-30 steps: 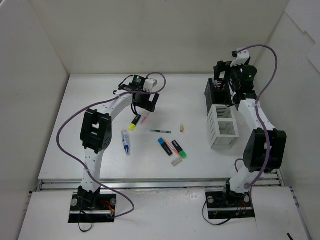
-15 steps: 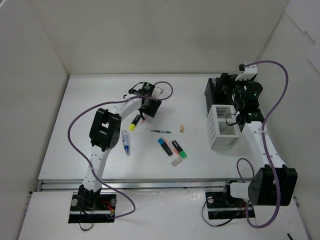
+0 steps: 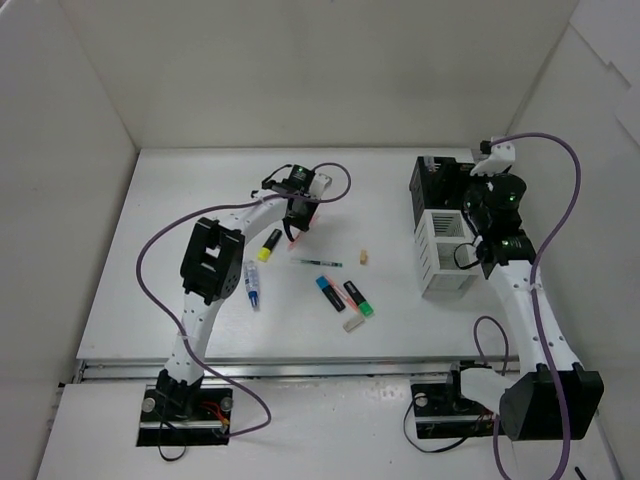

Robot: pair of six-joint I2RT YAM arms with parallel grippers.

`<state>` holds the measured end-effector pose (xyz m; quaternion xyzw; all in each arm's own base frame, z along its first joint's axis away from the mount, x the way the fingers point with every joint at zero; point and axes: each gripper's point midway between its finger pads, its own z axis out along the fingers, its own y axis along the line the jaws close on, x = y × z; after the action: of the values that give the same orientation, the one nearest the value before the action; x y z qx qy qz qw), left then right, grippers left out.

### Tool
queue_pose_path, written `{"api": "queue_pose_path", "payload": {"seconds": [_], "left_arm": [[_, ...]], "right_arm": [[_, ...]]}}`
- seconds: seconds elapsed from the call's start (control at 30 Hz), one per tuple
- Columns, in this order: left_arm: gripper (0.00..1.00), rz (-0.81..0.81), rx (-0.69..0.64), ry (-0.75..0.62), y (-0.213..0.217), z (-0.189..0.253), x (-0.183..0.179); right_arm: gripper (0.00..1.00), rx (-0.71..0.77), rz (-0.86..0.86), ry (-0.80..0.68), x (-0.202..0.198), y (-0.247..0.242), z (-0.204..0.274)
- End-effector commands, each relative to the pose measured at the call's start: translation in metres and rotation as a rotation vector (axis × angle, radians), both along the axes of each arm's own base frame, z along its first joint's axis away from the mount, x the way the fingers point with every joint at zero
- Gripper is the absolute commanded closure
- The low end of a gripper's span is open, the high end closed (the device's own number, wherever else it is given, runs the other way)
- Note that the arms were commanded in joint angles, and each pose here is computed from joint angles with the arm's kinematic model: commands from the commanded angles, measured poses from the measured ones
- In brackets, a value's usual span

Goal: Sort the stationery into containers
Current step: Pick up the pen from the center of the board.

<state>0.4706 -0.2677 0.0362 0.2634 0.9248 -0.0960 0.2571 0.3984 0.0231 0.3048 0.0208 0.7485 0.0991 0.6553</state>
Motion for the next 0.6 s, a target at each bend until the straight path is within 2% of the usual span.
{"api": "queue_pose_path", "payload": {"seconds": [0.0,0.03,0.07,0.13,0.17,0.23,0.3,0.43,0.57], "left_arm": [[1.00,-0.005,-0.139,-0.184,-0.018,0.094,0.015],[1.00,-0.019,-0.183,-0.245,-0.025,0.125,0.013],[1.00,-0.032,-0.205,-0.249,-0.026,0.130,0.007],[1.00,-0.063,-0.282,-0.335,-0.033,0.173,-0.004],[1.00,-0.088,-0.302,-0.317,-0.037,0.168,-0.018],[1.00,-0.122,-0.370,-0.392,-0.041,0.202,-0.031],[1.00,-0.152,-0.398,-0.399,-0.046,0.212,-0.050],[1.00,-0.175,-0.435,-0.419,-0.051,0.227,-0.067],[1.00,-0.192,-0.455,-0.426,-0.057,0.233,-0.078]], "right_arm": [[0.02,0.078,0.137,-0.009,-0.011,0.045,0.015],[0.02,0.093,0.151,-0.010,-0.012,0.051,0.014],[0.02,0.106,0.171,-0.002,-0.012,0.058,0.010],[0.02,0.149,0.232,-0.003,-0.013,0.082,0.006],[0.02,0.161,0.249,-0.001,-0.013,0.090,0.004],[0.02,0.193,0.300,-0.011,-0.010,0.111,0.004],[0.02,0.220,0.323,0.011,-0.006,0.130,-0.001],[0.02,0.323,0.382,-0.037,0.002,0.169,0.011],[0.02,0.401,0.419,-0.013,0.009,0.202,0.006]]}}
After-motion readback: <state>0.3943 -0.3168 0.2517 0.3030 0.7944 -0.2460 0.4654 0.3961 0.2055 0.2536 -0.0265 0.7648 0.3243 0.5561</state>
